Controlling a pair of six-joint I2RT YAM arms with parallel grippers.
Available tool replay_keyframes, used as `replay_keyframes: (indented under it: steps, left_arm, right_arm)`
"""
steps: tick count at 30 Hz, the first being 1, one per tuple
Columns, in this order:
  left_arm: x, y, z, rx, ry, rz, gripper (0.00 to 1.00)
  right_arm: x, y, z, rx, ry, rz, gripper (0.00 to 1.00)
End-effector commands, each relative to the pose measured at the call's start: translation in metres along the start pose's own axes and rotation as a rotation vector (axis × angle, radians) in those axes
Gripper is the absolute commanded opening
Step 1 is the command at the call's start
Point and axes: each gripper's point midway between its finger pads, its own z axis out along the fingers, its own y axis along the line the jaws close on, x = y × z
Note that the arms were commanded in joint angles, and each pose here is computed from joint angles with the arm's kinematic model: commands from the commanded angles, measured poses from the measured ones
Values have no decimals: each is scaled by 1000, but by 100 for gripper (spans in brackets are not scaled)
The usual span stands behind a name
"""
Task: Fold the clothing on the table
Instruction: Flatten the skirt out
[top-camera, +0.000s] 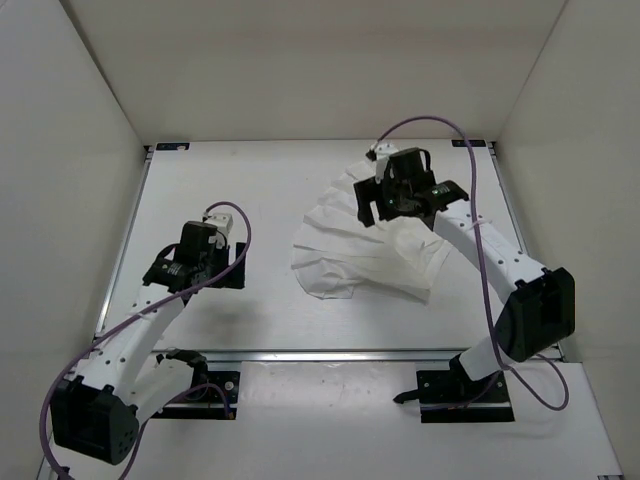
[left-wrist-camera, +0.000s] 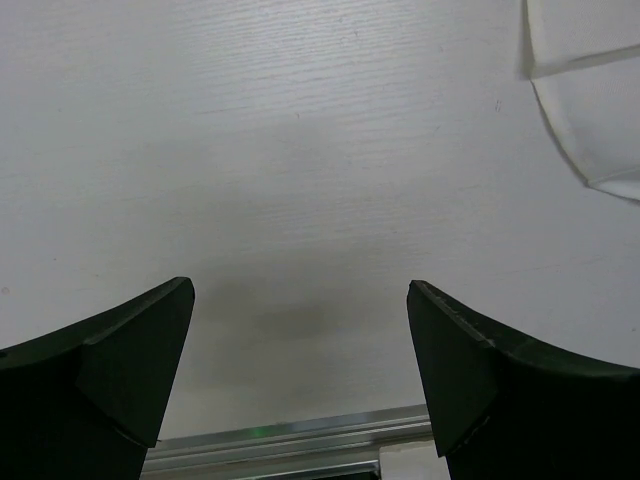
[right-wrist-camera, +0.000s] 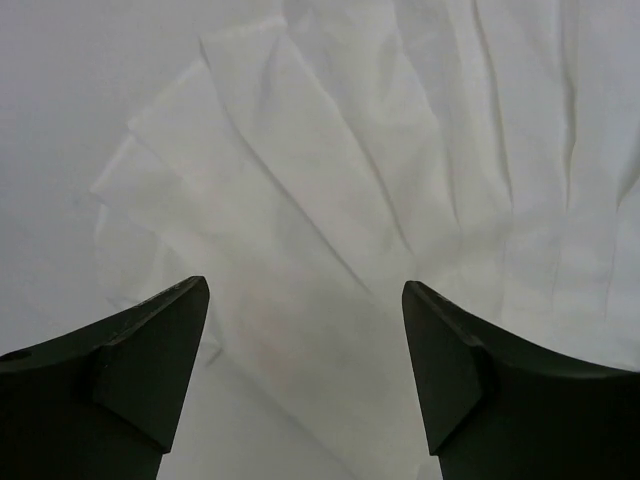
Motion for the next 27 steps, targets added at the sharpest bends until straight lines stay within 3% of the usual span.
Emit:
replay_keyframes:
  steps: [1,3,6,11,16,18,20,27]
  left_arm:
    - [5,-2,6,0,25,7,99]
    - [4,-5,4,14,15,20,99]
    - [0,-1,1,-1,-12,-3,99]
    - [-1,-3,0,5,-22,7,99]
    - [3,-4,3,6,-1,12,98]
    - [3,-5,3,10,-2,11,99]
    - [2,-4,3,3,-4,15,99]
    - [6,-5,4,7,4,13,99]
  right_arm:
    - [50,10,-3,27,92,-103,77]
    - [84,11,-11,43,163,-149,76]
    - [124,-5,-19,68,249,-161,66]
    - [174,-32,-38,160,350,-224,61]
    - [202,-46,-43,194,327,-324,40]
    - [204,-46,-43,179,315,-319,38]
    - [210,-47,-41,181,340,-334,39]
    - [239,-51,-30,175,453,-369,57]
